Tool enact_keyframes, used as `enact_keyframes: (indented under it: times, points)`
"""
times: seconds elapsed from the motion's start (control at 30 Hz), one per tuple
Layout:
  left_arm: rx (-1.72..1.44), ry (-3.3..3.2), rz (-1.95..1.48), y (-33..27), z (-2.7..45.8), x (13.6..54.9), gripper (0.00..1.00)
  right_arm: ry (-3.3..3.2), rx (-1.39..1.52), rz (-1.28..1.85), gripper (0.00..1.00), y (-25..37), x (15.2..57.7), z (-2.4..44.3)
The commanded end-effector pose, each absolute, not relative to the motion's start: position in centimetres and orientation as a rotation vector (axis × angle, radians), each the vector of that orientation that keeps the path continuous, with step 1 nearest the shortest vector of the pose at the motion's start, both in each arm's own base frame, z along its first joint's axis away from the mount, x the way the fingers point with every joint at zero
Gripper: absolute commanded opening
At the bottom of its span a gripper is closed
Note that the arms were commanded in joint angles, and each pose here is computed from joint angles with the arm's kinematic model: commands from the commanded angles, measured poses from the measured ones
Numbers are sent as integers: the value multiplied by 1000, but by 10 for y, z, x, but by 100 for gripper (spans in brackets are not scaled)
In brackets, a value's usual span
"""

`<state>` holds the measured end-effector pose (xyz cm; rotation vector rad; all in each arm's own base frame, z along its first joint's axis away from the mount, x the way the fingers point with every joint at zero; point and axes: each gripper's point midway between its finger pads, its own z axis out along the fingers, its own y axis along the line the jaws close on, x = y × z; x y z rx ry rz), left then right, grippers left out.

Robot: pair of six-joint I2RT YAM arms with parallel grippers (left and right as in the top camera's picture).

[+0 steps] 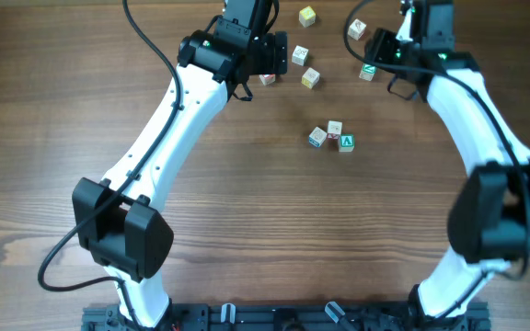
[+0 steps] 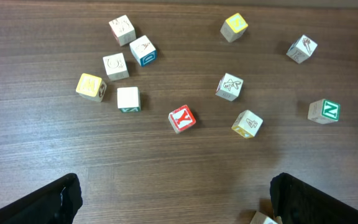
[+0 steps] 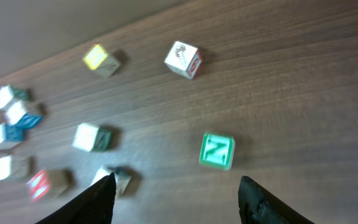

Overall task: Form a circle
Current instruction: 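Open the right gripper and lift away toward the green 'N' block, then lower the right gripper onto the green 'N' block and grasp it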

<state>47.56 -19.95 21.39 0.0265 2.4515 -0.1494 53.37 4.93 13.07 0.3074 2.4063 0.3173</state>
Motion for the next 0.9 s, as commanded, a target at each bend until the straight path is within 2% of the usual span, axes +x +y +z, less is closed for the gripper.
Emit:
enact_keyframes:
  times: [0.0,0.3,0.47,0.67,0.87]
  points:
    - [26,2410,-155,-198,232,477,100,2449,334,225,63,40,562,91]
    - [26,2410,-155,-198,232,477,100,2477,418,124,63,26,578,26]
    - [26,2410,-155,-198,232,477,100,2477,437,125,52,26,579,17]
    - [26,2410,-155,-198,232,477,100,2491,419,186,33,34,578,17]
    - [26,2410,-155,-198,232,477,100,2509,414,207,24,37,572,25]
